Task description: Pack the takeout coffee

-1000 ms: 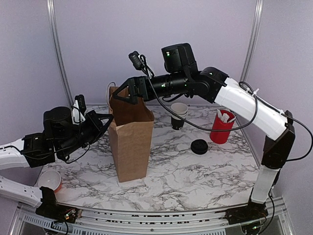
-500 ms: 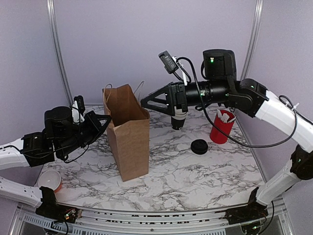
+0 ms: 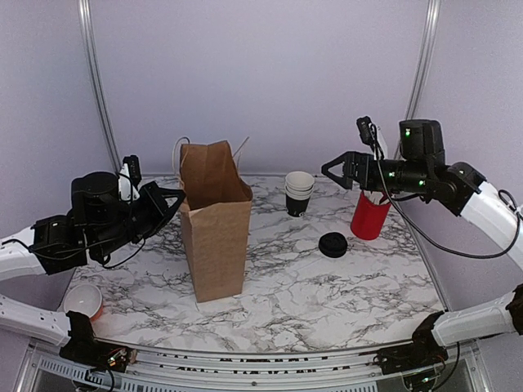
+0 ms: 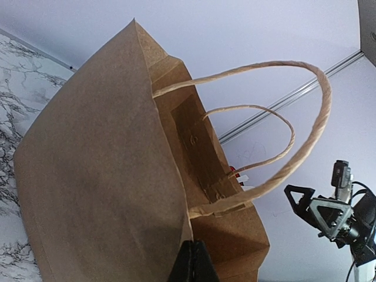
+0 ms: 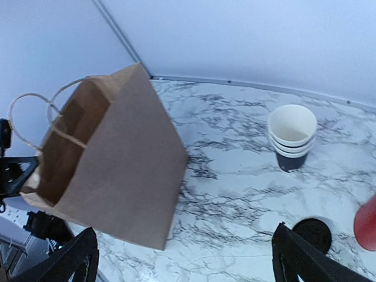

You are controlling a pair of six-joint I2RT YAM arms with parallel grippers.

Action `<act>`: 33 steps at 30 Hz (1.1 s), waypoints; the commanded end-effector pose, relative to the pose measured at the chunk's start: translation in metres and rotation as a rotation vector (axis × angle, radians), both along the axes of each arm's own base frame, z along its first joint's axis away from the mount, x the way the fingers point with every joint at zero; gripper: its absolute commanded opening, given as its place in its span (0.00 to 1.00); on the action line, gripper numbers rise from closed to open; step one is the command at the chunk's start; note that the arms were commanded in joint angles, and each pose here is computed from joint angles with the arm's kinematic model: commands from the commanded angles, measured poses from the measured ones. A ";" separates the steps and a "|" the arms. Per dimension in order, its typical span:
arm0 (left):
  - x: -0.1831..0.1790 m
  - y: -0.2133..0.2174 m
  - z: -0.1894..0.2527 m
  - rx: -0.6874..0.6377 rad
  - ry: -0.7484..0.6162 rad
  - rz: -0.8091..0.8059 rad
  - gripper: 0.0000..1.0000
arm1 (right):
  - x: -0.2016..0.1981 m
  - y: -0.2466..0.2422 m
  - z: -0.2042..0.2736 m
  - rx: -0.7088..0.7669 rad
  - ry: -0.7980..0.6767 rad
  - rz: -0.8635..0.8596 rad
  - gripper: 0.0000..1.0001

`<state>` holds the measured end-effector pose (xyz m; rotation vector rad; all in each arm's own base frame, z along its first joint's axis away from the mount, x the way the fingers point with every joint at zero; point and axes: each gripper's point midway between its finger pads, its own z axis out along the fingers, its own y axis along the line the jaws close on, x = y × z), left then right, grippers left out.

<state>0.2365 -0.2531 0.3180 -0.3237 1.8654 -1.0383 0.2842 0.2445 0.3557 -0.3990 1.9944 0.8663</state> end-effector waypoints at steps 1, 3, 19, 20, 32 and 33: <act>-0.001 0.003 0.021 -0.012 -0.027 -0.009 0.05 | 0.028 -0.061 -0.027 -0.056 0.077 -0.257 1.00; -0.002 0.002 0.022 -0.009 -0.025 -0.016 0.11 | 0.034 -0.082 -0.035 -0.081 0.087 -0.324 1.00; -0.014 0.027 0.022 0.015 -0.025 -0.004 0.37 | 0.041 -0.162 -0.072 -0.313 0.121 -0.614 0.94; -0.015 0.029 0.022 0.018 -0.023 -0.002 0.38 | 0.042 -0.163 -0.074 -0.322 0.124 -0.620 0.93; -0.025 0.055 0.012 0.086 -0.013 0.018 0.49 | 0.047 -0.190 -0.091 -0.415 0.155 -0.719 0.80; -0.026 0.057 0.011 0.091 -0.013 0.019 0.50 | 0.047 -0.193 -0.095 -0.424 0.166 -0.726 0.78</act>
